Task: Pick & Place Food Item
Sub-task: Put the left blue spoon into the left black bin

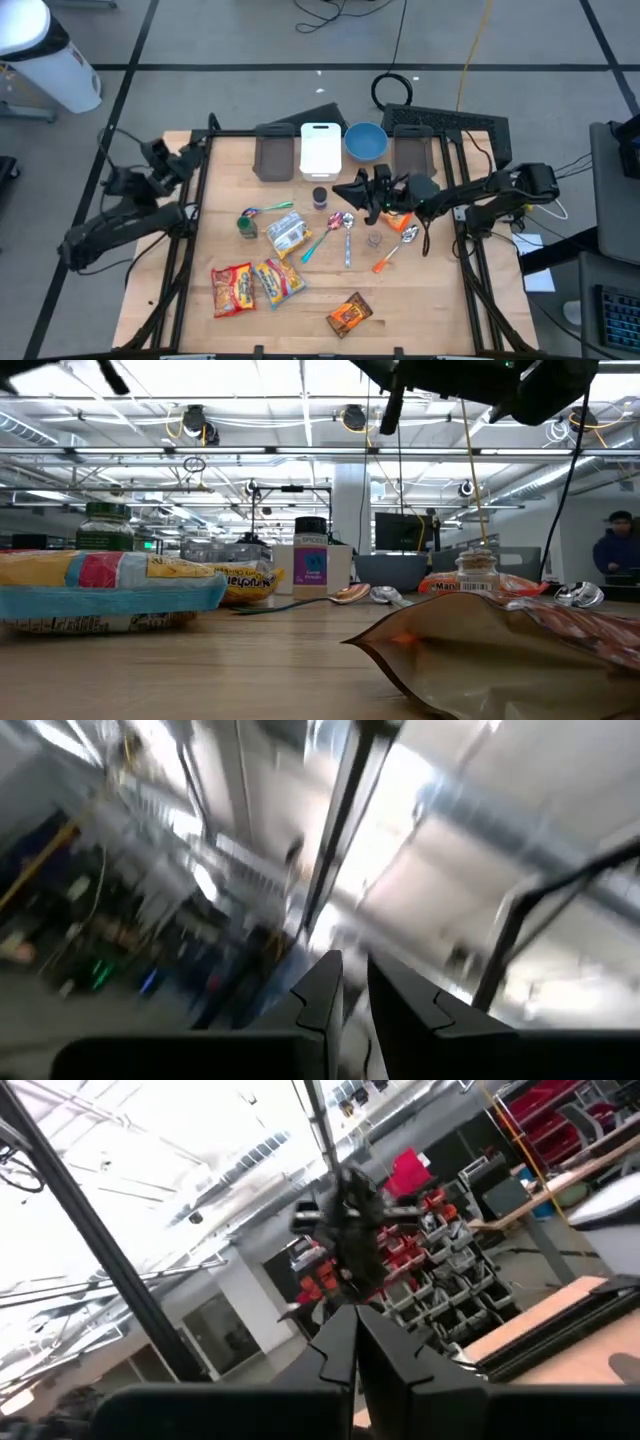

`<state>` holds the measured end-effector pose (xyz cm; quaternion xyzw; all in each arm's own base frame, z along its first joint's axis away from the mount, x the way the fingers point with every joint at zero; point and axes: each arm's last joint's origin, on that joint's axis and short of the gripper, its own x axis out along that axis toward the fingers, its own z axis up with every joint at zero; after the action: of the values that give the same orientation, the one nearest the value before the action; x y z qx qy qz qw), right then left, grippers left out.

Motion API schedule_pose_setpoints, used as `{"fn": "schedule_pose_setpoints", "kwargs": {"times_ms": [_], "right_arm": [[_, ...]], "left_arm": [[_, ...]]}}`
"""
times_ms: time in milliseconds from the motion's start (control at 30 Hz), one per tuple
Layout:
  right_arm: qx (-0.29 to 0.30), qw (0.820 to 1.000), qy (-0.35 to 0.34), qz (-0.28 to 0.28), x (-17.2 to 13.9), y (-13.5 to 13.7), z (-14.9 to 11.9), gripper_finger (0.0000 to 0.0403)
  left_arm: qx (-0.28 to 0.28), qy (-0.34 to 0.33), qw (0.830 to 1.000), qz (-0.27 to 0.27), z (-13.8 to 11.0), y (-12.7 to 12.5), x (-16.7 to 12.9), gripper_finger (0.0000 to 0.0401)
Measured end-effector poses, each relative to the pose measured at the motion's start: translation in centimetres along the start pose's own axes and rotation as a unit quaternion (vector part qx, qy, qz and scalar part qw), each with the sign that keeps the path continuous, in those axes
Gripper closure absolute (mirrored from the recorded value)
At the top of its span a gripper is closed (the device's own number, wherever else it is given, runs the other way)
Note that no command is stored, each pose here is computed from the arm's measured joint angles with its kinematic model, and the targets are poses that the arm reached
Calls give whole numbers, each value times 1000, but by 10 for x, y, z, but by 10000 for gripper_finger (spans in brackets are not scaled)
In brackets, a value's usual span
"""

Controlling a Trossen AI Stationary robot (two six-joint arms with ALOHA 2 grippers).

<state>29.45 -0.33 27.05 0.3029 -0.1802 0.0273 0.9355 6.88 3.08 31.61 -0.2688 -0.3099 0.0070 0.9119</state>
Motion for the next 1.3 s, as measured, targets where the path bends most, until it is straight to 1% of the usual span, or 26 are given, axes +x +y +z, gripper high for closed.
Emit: {"fn": "schedule_pose_setpoints", "kwargs": {"times_ms": [67, 133, 200, 267, 367, 433, 500, 600, 767, 867, 933, 1000, 1067, 1200, 1300], "right_arm": [[-1, 1000, -5, 1, 0, 0, 2, 398], [-2, 1000, -9, 1, 0, -1, 4, 398], [-3, 1000, -16, 2, -1, -1, 8, 397], [-4, 1000, -21, 3, -1, -1, 12, 390], [-6, 1000, -12, 7, -3, -1, 16, 368], [-5, 1000, 0, 7, -4, -1, 19, 347], [-4, 1000, 12, -1, -6, 0, 21, 323], [-12, 999, 30, -17, -8, 0, 23, 282], [-12, 998, 45, -30, -10, -1, 23, 217], [-4, 997, 59, -40, -11, -2, 21, 187], [4, 997, 67, -46, -11, -4, 19, 172], [5, 996, 77, -53, -11, -5, 17, 160], [3, 994, 87, -60, -12, -6, 15, 150], [-14, 995, 83, -58, -12, -7, 17, 139], [-50, 994, 78, -57, -11, -9, 19, 135]], "left_arm": [[10, 74, 997, 26, 7, -5, 14, 343], [23, 156, 986, 62, 12, -8, 28, 343], [42, 240, 964, 106, 14, -7, 40, 343], [64, 312, 937, 141, 16, -4, 50, 343], [84, 389, 902, 167, 16, 0, 63, 343], [85, 419, 887, 177, 14, 4, 70, 343], [80, 435, 880, 171, 11, 9, 78, 343], [70, 460, 873, 148, 3, 19, 86, 343], [36, 494, 856, 146, -12, 35, 97, 342], [12, 501, 854, 139, -18, 44, 104, 342], [-11, 495, 859, 126, -21, 48, 111, 336], [-31, 486, 866, 114, -23, 52, 119, 321], [-50, 474, 872, 110, -25, 55, 125, 298], [-92, 450, 881, 114, -29, 63, 137, 234], [-107, 436, 889, 88, -29, 65, 146, 191]]}}
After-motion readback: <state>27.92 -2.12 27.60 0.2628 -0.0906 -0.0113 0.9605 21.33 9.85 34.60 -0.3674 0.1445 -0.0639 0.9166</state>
